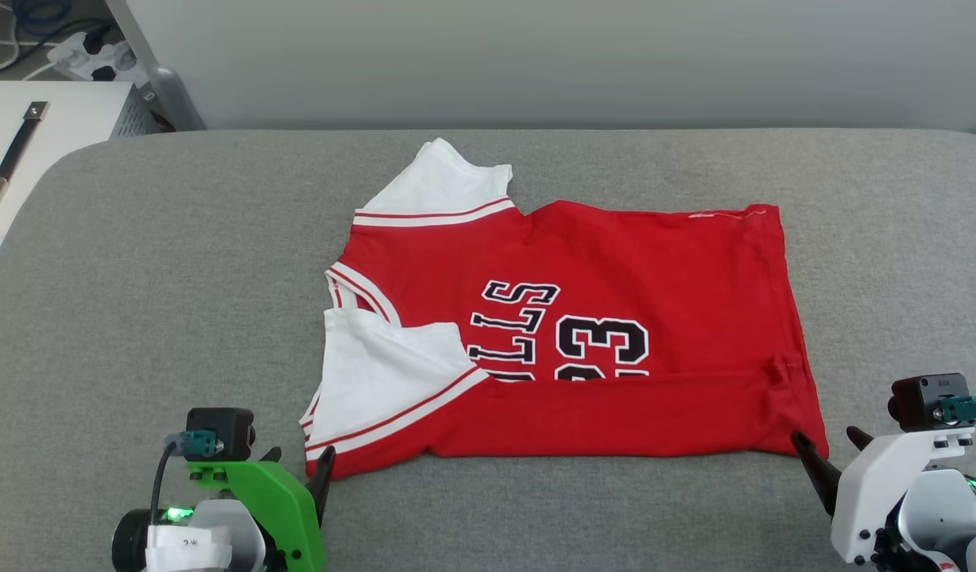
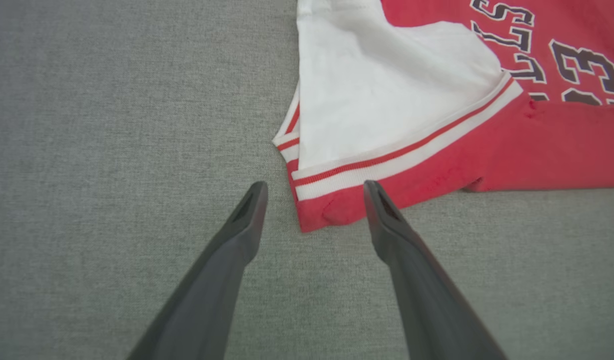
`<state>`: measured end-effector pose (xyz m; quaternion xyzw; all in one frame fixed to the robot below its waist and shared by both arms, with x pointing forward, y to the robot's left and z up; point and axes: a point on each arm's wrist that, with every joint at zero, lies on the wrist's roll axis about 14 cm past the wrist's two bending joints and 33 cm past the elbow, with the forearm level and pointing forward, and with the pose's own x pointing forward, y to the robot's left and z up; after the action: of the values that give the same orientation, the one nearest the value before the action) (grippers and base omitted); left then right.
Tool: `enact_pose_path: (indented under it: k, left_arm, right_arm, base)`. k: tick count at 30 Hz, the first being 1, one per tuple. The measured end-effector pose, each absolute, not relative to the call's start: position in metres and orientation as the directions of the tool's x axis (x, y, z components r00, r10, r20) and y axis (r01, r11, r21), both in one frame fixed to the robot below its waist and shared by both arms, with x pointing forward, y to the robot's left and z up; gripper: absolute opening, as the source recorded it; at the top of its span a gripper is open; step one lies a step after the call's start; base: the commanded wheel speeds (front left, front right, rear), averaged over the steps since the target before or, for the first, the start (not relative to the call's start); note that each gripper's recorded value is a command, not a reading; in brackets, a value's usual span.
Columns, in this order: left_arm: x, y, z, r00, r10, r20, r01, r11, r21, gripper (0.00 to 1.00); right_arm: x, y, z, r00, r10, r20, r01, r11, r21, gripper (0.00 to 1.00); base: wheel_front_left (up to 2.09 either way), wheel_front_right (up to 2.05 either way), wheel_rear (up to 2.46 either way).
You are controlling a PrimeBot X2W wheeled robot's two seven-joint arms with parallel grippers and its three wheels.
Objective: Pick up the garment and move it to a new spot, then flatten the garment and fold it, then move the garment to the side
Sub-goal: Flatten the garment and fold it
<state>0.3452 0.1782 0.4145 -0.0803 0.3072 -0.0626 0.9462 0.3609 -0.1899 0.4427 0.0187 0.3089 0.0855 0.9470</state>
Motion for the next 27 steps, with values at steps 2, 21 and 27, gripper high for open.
enact_pose_path:
  k: [2,21,27]
  left_arm:
    - [0.346,0.179,0.408,0.792,-0.160,-0.589,0.061,0.981,-0.185,1.00]
    - [0.361,0.184,0.356,0.657,-0.157,-0.737,0.031,0.983,-0.182,0.00]
    - [0.362,0.178,0.369,0.698,-0.182,-0.693,0.033,0.974,-0.223,0.00]
  right_arm:
    - [0.361,-0.190,0.440,0.791,0.171,-0.587,-0.145,0.985,0.091,1.00]
    - [0.372,-0.197,0.415,0.751,0.141,-0.645,-0.123,0.990,0.073,1.00]
    - [0.369,-0.199,0.418,0.756,0.134,-0.641,-0.123,0.990,0.062,1.00]
  base:
    - [0.00,0.00,0.00]
    - [0.00,0.00,0.00]
    - [0.00,0.00,0.00]
